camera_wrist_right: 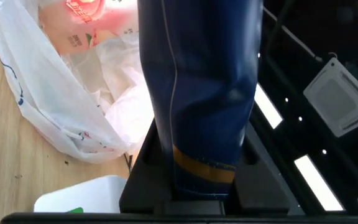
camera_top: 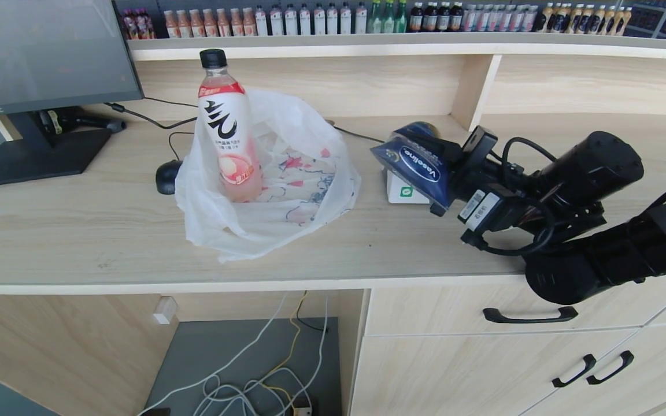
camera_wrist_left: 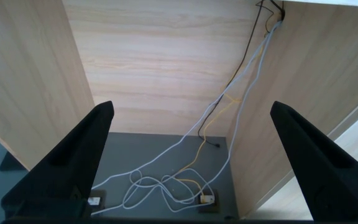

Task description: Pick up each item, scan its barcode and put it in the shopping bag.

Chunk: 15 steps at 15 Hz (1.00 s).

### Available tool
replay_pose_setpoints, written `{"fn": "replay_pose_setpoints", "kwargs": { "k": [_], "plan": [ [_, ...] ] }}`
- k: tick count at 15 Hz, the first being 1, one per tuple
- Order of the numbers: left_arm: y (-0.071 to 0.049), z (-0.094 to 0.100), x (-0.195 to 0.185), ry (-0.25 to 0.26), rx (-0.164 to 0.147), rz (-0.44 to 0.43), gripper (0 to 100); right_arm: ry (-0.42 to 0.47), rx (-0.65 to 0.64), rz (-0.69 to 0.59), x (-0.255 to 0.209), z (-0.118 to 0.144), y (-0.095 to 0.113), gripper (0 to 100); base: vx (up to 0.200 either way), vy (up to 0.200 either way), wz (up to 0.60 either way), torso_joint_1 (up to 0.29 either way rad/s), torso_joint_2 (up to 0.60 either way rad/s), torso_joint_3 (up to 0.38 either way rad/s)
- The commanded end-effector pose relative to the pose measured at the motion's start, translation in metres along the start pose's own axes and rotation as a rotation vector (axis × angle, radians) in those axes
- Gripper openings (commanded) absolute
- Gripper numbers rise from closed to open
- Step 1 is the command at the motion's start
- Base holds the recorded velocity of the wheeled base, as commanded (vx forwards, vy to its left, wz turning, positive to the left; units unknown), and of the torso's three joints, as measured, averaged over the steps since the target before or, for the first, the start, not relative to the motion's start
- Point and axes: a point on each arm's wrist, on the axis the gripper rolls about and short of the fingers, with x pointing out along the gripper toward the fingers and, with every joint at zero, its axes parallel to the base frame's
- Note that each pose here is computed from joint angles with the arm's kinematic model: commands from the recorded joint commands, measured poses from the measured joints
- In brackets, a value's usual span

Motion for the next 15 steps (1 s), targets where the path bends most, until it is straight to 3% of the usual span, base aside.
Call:
{"fn": "replay_pose_setpoints", "kwargs": {
  "k": [1,8,15],
  "plan": [
    [0.000,0.000,0.000,0.000,0.000,0.000,100,-0.033,-0.001,-0.060,0.005,0.028,-0.032,0,0.000,0.000,0.00,0.000,0.00,0.000],
    [0.000,0.000,0.000,0.000,0.000,0.000,100,-0.011,0.138,-0.155,0.007,0.073,-0.057,0,0.000,0.000,0.00,0.000,0.00,0.000],
    [0.000,0.000,0.000,0.000,0.000,0.000,100,0.162,0.699,-0.325,0.009,0.139,-0.039,0,0.000,0.000,0.00,0.000,0.00,0.000]
  ]
}}
